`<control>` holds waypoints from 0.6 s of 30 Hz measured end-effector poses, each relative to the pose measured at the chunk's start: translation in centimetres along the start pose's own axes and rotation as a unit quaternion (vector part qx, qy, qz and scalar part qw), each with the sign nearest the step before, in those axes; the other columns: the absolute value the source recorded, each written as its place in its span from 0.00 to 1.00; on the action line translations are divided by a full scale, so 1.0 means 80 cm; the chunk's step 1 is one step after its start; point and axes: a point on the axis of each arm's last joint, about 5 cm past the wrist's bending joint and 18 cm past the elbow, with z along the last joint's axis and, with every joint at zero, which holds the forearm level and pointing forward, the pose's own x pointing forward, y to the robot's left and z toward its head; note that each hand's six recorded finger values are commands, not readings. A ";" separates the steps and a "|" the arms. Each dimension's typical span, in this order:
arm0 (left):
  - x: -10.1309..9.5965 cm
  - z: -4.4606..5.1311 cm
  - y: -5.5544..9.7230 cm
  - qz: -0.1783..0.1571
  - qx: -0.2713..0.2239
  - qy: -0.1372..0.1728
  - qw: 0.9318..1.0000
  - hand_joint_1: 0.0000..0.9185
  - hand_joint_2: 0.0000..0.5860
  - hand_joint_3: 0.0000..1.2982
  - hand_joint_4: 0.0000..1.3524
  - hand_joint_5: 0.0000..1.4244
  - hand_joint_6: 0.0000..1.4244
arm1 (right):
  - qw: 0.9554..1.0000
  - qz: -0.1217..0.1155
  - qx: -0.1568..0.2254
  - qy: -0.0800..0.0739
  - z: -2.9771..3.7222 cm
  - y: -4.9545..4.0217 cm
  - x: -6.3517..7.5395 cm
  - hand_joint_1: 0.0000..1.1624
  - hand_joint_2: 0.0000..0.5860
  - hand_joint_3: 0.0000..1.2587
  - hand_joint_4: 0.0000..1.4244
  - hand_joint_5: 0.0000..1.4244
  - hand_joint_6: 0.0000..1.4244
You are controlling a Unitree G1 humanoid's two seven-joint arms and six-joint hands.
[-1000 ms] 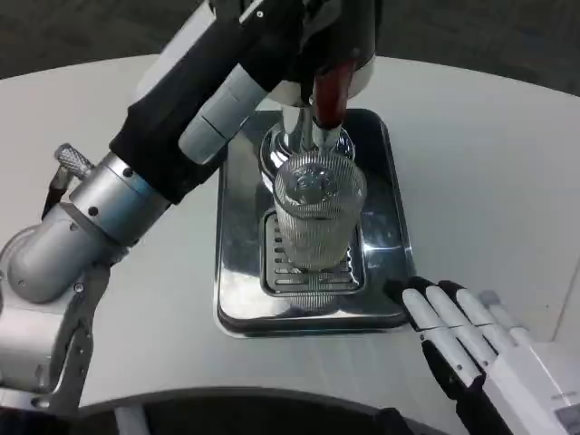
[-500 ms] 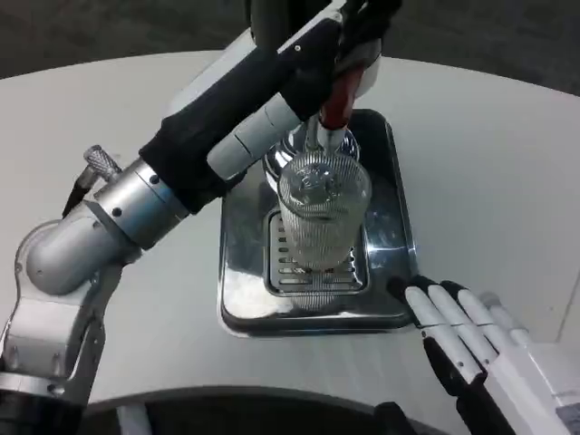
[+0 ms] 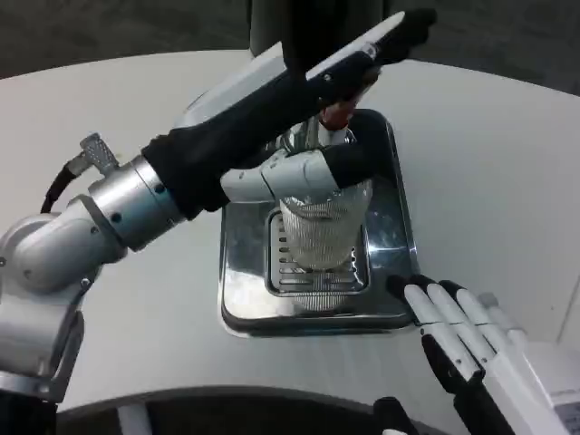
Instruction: Grasp the cup under the faucet to collect the drink, then remove the cup.
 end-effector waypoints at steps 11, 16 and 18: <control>-0.001 0.013 0.003 -0.041 0.097 -0.005 0.994 0.00 0.14 0.00 0.00 0.02 0.00 | 1.000 0.001 0.009 0.007 0.0007 0.001 0.001 0.15 0.77 0.02 0.00 0.00 0.02; -0.001 0.016 0.004 -0.047 0.107 -0.005 0.993 0.00 0.14 0.00 0.00 0.02 0.00 | 1.000 -0.002 0.018 0.019 -0.0018 0.002 0.005 0.20 0.74 0.03 0.00 0.00 0.03; -0.001 0.016 0.005 -0.049 0.115 -0.006 0.992 0.00 0.14 0.00 0.00 0.02 0.00 | 0.999 -0.008 0.021 0.024 -0.0046 0.002 0.009 0.22 0.71 0.02 0.00 0.00 0.03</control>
